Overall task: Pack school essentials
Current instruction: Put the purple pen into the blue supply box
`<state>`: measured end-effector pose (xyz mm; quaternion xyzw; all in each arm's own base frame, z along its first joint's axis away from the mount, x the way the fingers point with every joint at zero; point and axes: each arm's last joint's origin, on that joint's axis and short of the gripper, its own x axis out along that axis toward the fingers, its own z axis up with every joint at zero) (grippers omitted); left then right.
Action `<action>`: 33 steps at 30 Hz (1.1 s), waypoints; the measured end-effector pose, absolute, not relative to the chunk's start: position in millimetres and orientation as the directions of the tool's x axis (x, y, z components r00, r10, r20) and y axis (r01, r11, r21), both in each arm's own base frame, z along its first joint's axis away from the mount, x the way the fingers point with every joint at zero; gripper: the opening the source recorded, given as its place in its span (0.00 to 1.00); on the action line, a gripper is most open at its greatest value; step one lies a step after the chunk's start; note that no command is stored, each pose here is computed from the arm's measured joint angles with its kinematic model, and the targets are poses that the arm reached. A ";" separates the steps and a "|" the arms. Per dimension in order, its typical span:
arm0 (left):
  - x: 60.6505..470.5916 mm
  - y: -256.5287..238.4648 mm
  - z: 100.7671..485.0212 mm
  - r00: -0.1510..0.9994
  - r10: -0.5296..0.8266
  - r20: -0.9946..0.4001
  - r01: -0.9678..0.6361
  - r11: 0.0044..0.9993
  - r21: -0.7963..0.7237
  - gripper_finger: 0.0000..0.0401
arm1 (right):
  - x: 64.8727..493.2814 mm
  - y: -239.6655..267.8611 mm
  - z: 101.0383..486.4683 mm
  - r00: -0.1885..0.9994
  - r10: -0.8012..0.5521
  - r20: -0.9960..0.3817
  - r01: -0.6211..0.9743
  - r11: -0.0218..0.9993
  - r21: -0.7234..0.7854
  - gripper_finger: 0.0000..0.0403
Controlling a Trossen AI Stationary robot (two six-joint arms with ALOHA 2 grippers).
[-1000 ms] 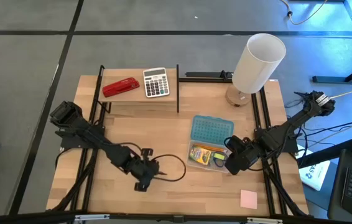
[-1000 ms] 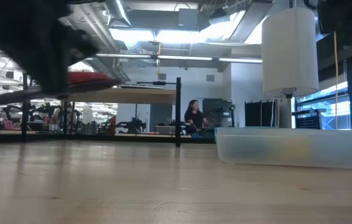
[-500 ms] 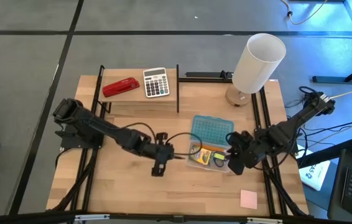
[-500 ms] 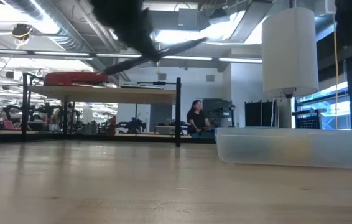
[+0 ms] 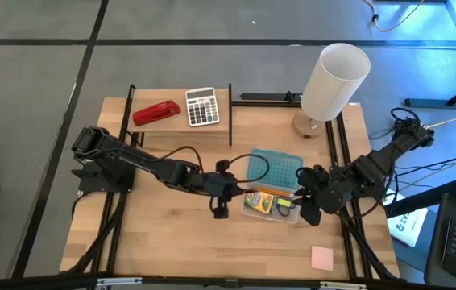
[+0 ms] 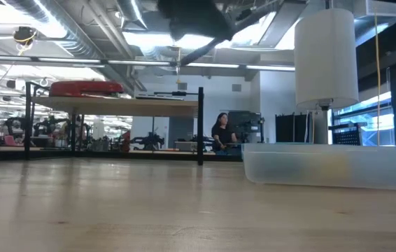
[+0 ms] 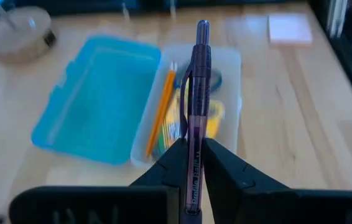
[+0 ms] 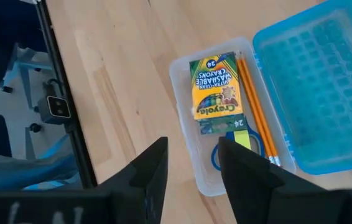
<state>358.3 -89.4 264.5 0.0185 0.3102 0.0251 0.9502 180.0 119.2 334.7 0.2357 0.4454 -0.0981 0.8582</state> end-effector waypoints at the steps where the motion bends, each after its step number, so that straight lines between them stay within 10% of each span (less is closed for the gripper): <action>1: 361.8 -89.5 265.0 0.824 0.058 -0.564 -0.037 0.998 0.050 0.10 | 179.8 119.0 335.8 0.585 0.042 -0.810 0.378 0.870 0.318 0.35; 33: 448.4 -98.2 198.7 0.886 -0.087 -0.454 0.113 0.993 0.030 0.10 | 173.6 114.2 338.0 0.558 0.012 -0.830 0.392 0.877 0.276 0.35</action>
